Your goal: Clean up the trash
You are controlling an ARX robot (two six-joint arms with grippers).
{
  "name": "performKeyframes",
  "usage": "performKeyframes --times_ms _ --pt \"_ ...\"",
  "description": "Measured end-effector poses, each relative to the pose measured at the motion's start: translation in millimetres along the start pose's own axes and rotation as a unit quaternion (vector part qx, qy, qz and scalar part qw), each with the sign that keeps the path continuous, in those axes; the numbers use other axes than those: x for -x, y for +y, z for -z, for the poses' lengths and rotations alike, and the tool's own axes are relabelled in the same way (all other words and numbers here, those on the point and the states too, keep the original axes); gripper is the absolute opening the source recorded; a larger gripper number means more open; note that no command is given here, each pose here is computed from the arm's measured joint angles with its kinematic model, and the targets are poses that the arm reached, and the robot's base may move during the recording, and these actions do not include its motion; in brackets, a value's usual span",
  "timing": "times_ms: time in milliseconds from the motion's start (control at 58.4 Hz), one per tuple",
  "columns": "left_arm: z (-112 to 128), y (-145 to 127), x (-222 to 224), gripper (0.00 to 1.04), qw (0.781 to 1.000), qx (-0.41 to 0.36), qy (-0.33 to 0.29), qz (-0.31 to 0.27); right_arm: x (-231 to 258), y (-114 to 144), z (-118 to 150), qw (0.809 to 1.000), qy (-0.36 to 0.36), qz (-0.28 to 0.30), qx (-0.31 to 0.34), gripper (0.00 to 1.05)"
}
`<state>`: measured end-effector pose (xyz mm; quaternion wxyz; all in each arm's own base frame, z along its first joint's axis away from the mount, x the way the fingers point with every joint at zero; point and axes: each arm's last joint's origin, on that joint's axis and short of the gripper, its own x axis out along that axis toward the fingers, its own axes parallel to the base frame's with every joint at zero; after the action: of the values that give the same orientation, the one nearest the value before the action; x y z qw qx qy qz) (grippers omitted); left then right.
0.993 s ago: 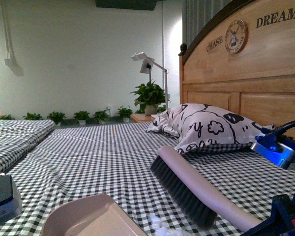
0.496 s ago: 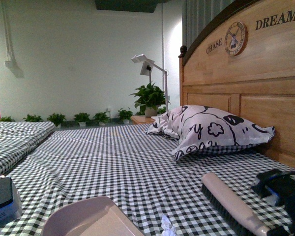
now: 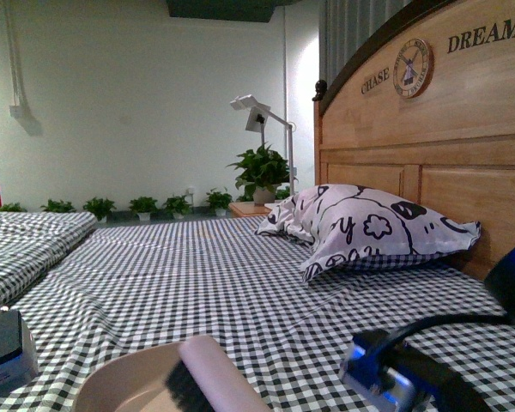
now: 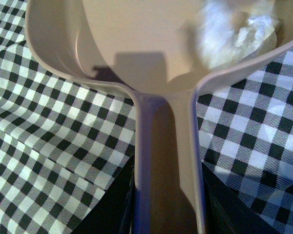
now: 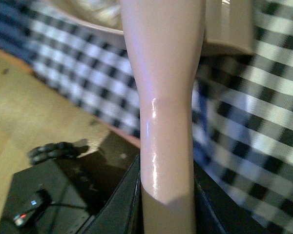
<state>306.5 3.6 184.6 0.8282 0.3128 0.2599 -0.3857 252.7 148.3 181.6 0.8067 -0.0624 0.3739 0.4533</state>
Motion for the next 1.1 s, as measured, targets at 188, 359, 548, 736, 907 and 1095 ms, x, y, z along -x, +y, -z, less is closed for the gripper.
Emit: performKeyframes --times_ms 188,359,548,736,907,1095 --pt "0 0 0 0.28 1.000 0.000 0.000 0.000 31 3 -8 0.999 -0.036 0.009 0.018 0.21" --pt "0 0 0 0.28 1.000 0.000 0.000 0.000 41 -13 -5 0.997 -0.048 0.052 0.004 0.21" --pt "0 0 0 0.28 1.000 0.000 0.000 0.000 62 -35 -13 0.985 -0.113 0.130 -0.012 0.21" --pt "3 -1 -3 0.28 0.992 0.049 -0.071 -0.091 101 -45 -14 0.964 -0.184 0.181 -0.058 0.21" --pt "-8 6 16 0.28 0.967 0.131 -0.149 -0.157 135 -41 -7 0.952 -0.230 0.182 -0.082 0.21" --pt "-11 8 33 0.28 0.947 0.163 -0.172 -0.215 163 -34 -4 0.941 -0.271 0.181 -0.091 0.21"
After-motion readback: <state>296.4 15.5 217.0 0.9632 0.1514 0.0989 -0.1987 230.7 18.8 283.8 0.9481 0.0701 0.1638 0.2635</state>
